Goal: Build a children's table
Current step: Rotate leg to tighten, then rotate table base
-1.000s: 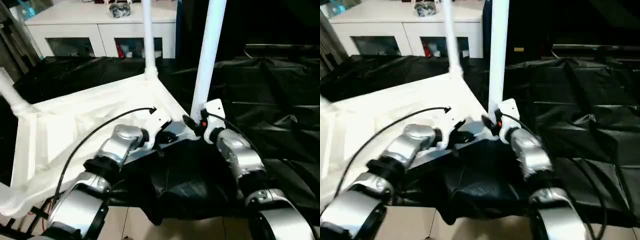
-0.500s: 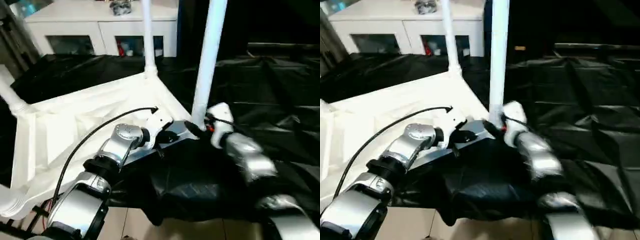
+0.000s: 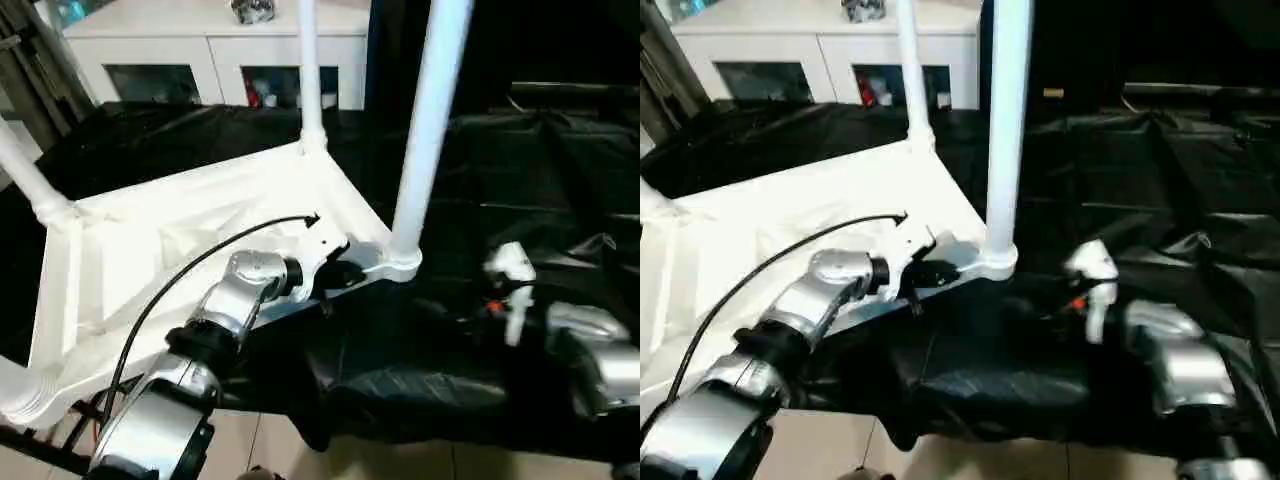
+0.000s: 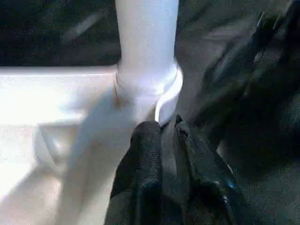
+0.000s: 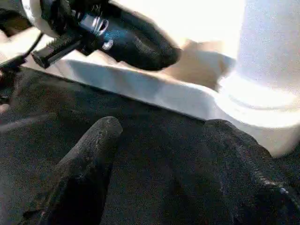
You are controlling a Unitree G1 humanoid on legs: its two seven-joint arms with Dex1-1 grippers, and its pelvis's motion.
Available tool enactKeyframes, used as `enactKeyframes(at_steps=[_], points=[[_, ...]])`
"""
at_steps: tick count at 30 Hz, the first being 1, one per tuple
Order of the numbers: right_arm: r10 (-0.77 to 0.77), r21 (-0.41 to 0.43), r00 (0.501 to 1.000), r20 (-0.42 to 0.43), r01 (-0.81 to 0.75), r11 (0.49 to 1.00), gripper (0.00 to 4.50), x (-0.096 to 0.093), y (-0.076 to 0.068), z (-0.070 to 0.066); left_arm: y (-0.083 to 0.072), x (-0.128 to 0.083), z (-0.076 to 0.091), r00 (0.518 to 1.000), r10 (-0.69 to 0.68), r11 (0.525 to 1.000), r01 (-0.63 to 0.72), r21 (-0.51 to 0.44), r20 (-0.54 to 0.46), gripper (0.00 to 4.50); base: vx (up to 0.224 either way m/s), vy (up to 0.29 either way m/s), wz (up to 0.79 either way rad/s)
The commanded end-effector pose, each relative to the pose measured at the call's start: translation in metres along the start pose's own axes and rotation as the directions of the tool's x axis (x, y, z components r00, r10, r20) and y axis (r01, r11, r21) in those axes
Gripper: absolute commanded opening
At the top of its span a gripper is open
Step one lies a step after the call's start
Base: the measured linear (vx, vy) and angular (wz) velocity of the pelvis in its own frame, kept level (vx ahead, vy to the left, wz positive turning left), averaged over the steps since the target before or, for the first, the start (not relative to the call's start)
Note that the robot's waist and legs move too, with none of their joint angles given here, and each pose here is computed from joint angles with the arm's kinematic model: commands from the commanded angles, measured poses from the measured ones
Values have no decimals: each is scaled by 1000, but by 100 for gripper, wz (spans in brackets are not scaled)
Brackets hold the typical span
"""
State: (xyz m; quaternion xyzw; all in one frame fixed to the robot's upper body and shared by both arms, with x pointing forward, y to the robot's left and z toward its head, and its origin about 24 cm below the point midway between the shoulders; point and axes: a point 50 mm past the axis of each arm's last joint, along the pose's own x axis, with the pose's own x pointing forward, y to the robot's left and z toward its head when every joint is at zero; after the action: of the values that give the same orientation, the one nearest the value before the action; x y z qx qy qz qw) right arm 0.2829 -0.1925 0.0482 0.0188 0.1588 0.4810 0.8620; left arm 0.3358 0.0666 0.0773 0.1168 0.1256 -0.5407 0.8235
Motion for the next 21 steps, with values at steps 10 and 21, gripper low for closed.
enactKeyframes(at_steps=[10, 21], points=[[14, 28, 990, 143, -18, 999, 319, 62, 12, 27, -25, -104, -1, 998, 56, 989, -58, -133, -19, 186, 0, 0, 0], [-366, 226, 912, 187, 323, 919, 319, 115, 0, 32, -80, -158, -36, 972, 80, 948, -143, -283, -223, 268, 0, 0, 0]])
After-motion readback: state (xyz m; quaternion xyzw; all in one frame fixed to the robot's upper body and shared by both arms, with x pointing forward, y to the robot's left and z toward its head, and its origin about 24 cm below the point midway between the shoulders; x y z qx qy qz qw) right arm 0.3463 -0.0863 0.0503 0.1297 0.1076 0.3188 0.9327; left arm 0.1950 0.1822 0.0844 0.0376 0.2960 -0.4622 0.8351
